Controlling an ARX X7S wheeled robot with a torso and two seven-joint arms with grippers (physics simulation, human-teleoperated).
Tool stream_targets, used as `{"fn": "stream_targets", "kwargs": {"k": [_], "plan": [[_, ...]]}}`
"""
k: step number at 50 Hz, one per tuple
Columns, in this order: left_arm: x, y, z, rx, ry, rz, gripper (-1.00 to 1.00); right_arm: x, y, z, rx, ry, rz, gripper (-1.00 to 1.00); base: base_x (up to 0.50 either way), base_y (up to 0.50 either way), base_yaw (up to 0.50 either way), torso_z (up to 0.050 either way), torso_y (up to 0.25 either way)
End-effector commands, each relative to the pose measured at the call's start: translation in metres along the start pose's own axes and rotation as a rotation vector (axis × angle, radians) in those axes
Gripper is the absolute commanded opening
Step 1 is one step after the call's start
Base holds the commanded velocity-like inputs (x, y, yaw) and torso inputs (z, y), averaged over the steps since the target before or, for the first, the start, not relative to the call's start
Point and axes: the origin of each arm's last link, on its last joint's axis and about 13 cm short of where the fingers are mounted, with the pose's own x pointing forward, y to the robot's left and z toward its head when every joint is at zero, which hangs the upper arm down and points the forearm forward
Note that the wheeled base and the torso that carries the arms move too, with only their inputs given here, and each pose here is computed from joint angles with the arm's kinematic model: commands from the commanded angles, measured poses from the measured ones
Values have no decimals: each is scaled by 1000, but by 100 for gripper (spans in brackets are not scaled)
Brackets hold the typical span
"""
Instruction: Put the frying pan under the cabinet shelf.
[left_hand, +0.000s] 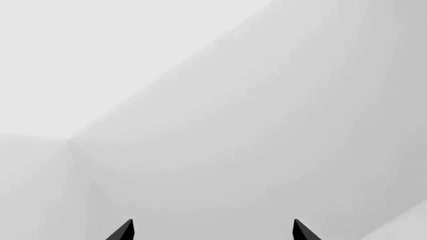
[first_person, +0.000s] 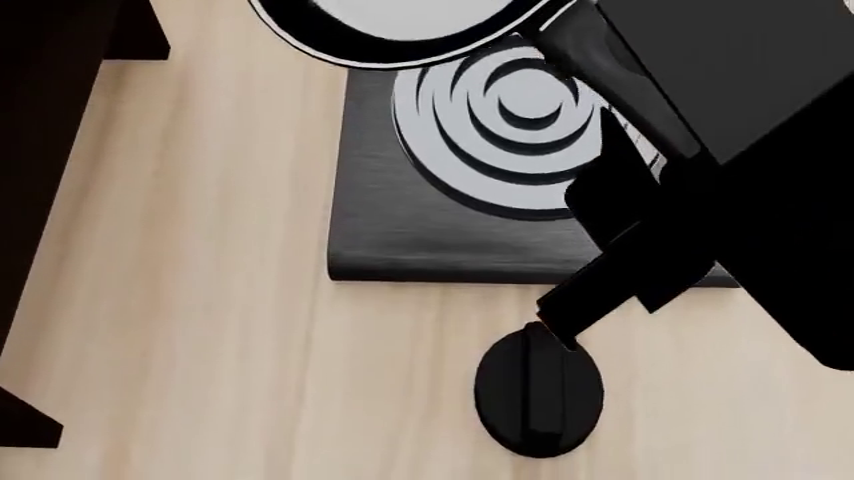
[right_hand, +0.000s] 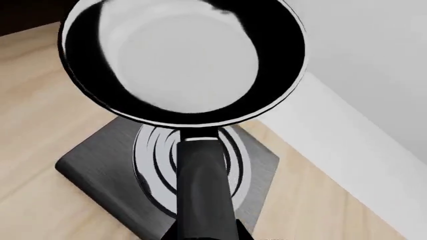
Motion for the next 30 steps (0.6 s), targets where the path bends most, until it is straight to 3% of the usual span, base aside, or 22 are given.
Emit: {"fn": "stream_targets", "kwargs": {"k": [1,10,30], "plan": [[-3,4,6,8,-17,5,100,-7,-4,11,-23,-52,-85,-100,0,0,0,0,-164],[-5,6,9,0,-27,8,100,-10,0,15,-42,-58,-65,-100,0,0,0,0,-139],[-8,7,5,-19,-16,10,100,-9,17,22,-55,-97,50,-100,0,0,0,0,1]]}}
